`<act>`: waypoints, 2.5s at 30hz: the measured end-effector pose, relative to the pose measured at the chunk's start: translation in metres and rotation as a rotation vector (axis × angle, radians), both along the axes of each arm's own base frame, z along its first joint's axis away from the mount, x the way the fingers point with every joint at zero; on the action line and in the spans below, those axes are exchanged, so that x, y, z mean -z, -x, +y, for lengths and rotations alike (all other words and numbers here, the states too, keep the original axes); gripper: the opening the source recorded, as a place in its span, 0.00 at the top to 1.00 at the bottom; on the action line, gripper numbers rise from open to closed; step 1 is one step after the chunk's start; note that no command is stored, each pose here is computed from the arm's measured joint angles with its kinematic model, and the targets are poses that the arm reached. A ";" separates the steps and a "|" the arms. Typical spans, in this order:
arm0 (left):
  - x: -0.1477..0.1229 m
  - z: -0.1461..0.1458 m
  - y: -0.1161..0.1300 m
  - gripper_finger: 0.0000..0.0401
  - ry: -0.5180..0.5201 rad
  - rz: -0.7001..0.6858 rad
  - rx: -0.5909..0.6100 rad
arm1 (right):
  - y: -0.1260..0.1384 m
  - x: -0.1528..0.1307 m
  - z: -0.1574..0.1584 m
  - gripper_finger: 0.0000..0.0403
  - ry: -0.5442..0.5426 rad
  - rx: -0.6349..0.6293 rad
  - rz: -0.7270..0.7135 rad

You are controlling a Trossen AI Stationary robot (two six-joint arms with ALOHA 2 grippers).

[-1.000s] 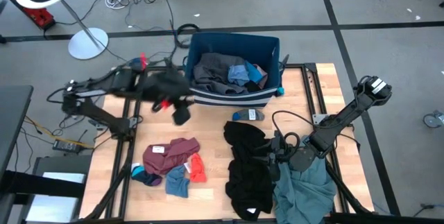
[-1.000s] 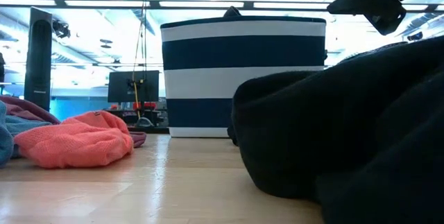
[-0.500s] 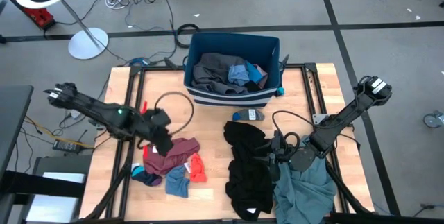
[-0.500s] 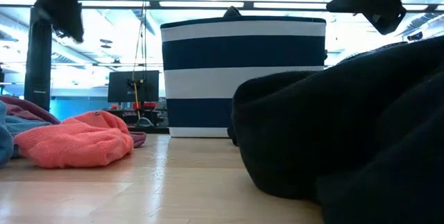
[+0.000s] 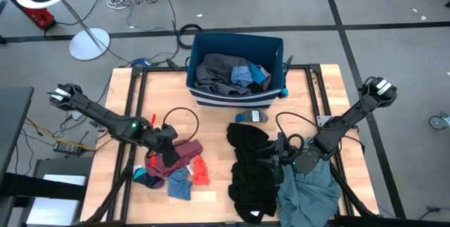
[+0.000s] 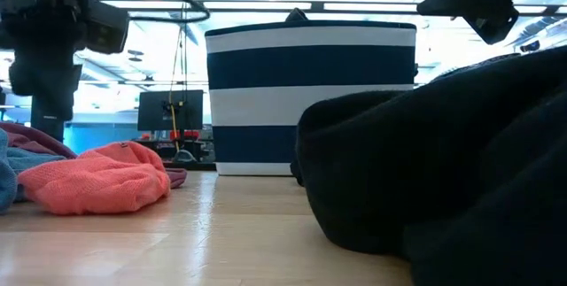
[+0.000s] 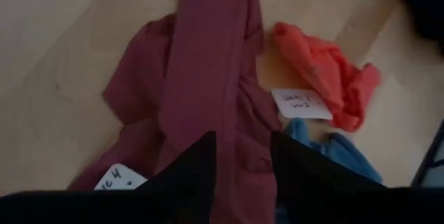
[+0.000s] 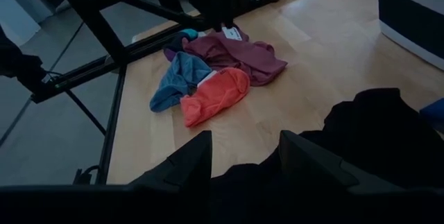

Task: Sort clothes
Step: Put the red boxer into the laundry organizer

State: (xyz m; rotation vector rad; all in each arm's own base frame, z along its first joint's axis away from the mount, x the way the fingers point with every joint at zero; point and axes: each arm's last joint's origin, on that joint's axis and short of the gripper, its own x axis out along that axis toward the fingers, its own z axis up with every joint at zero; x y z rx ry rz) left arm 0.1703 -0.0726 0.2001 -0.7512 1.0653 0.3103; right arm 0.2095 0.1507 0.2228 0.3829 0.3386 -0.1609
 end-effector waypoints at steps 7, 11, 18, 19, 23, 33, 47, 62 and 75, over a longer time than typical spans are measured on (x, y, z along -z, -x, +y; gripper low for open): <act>0.013 -0.003 -0.006 0.65 -0.003 0.059 0.004 | 0.000 0.000 0.000 0.58 0.004 0.005 0.001; 0.024 -0.006 -0.011 0.65 -0.015 0.116 0.010 | 0.000 0.000 0.000 0.58 0.004 0.005 0.001; 0.043 -0.012 -0.024 0.65 -0.029 0.153 0.044 | 0.000 0.000 0.000 0.58 0.005 0.006 0.001; 0.045 -0.013 -0.026 0.65 -0.029 0.152 0.043 | 0.000 0.000 0.000 0.58 0.005 0.006 0.001; 0.055 -0.015 -0.031 0.65 -0.045 0.175 0.040 | 0.000 0.000 0.000 0.58 0.005 0.006 0.001; 0.054 -0.013 -0.032 0.97 -0.107 0.200 0.022 | 0.000 0.000 0.000 0.58 0.002 0.006 -0.003; -0.069 -0.010 -0.038 0.97 -0.351 0.220 0.054 | 0.000 0.000 0.000 0.58 0.001 0.007 -0.004; -0.234 0.020 -0.030 0.97 -0.607 -0.186 -0.032 | 0.000 0.000 0.000 0.58 0.001 0.007 -0.005; -0.294 0.101 -0.072 0.98 -0.767 -0.518 -0.057 | 0.000 0.000 -0.001 0.58 0.003 0.010 -0.003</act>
